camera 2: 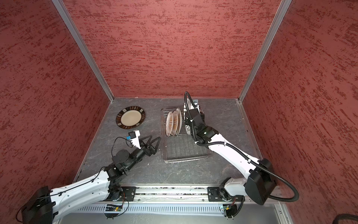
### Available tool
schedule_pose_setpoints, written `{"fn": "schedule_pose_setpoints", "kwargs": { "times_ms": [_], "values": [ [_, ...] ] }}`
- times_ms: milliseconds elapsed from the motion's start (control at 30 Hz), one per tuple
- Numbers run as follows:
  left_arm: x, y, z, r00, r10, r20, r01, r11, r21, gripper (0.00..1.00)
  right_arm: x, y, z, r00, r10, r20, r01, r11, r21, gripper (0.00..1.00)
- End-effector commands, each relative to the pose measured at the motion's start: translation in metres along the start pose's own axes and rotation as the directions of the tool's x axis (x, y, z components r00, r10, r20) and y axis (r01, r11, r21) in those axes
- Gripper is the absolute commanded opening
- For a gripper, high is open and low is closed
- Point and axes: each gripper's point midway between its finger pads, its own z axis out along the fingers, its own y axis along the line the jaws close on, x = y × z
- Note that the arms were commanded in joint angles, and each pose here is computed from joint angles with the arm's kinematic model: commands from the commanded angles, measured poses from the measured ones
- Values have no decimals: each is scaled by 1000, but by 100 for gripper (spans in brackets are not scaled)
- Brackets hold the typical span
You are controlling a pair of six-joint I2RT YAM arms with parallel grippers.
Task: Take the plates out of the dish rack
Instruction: 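Grasp the blue-striped white plate's top rim with the right gripper, then lift the blue-striped plate out and swing it toward the left gripper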
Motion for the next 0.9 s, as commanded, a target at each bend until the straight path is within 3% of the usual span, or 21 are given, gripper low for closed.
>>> {"fn": "schedule_pose_setpoints", "kwargs": {
  "times_ms": [0,200,567,767,867],
  "values": [
    [-2,1,-2,999,39,12,-39,998,-46,99,-43,-2,-22,986,92,137,-87,995,-41,0],
    [0,-14,-6,998,55,3,-55,998,27,99,-47,-18,-45,972,149,184,-139,988,-67,0],
    [7,-48,-18,992,111,-66,-92,965,246,99,-61,-19,-108,919,298,257,-201,917,-346,0],
    [1,-54,-27,992,93,-83,-57,930,364,99,-62,1,-133,904,354,240,-184,829,-529,0],
    [-3,-49,-29,994,63,-89,-23,920,392,99,-61,18,-150,895,381,233,-146,744,-652,0]
  ]
}}
